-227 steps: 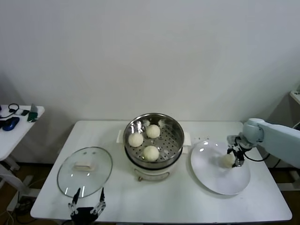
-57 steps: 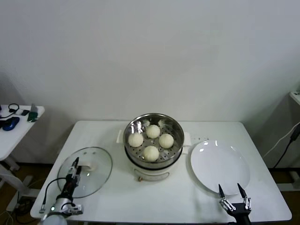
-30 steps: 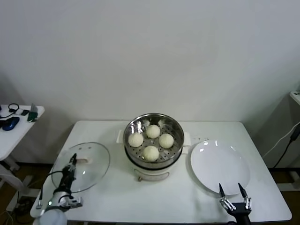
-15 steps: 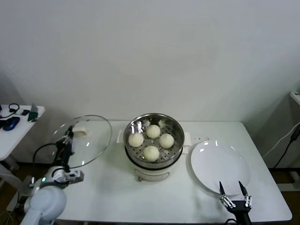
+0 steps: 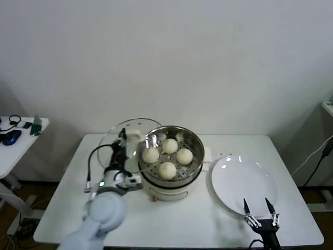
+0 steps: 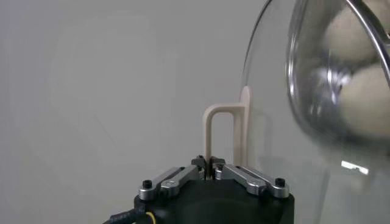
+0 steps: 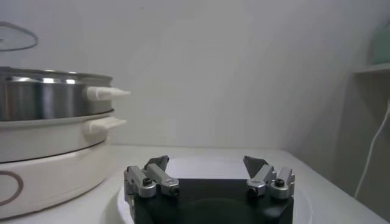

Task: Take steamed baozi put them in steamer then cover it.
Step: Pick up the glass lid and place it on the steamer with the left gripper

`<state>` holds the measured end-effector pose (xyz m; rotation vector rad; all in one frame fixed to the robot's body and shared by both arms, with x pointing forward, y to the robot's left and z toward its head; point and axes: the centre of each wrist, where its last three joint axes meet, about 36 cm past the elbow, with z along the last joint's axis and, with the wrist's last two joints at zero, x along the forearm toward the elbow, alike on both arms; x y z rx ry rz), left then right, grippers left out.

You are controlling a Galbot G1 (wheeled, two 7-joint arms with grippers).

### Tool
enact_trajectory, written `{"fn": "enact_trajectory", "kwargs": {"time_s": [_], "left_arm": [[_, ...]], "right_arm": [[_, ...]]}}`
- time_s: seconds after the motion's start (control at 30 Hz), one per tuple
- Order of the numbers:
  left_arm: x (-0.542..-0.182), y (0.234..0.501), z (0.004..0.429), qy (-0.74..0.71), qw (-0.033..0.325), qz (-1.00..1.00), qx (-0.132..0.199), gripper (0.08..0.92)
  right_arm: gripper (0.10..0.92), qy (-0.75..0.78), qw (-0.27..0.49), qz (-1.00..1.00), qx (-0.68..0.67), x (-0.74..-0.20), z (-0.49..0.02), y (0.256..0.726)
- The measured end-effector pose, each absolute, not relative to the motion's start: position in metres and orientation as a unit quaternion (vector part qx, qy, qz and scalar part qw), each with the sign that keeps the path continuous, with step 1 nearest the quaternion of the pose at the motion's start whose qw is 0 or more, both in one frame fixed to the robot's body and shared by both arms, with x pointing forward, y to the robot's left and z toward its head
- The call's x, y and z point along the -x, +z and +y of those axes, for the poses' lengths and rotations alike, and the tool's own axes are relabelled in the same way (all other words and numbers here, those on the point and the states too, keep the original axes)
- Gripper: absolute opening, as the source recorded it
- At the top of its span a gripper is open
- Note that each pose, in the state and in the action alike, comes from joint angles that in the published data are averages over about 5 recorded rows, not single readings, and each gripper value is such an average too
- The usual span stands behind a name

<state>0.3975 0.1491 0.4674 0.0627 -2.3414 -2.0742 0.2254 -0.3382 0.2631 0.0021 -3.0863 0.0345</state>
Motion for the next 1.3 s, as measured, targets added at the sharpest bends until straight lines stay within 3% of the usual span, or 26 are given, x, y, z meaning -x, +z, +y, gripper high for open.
{"fn": "enact_trajectory", "kwargs": {"time_s": [0.3, 0.57, 1.3], "left_arm": [[-0.402, 0.457, 0.076, -0.665, -0.009, -0.746, -0.002, 0.14], [-0.405, 0.442, 0.038, -0.673, -0.004, -0.739, 0.007, 0.14], [-0.416, 0.418, 0.022, -0.695, 0.008, -0.719, 0.01, 0.14]], "right_arm": [[0.823, 0.011, 0.029, -1.0, 0.003, -0.227, -0.338, 0.261], [0.823, 0.012, 0.027, -1.0, 0.005, -0.227, -0.339, 0.259], [0.823, 0.014, 0.021, -1.0, 0.01, -0.222, -0.342, 0.256]]}}
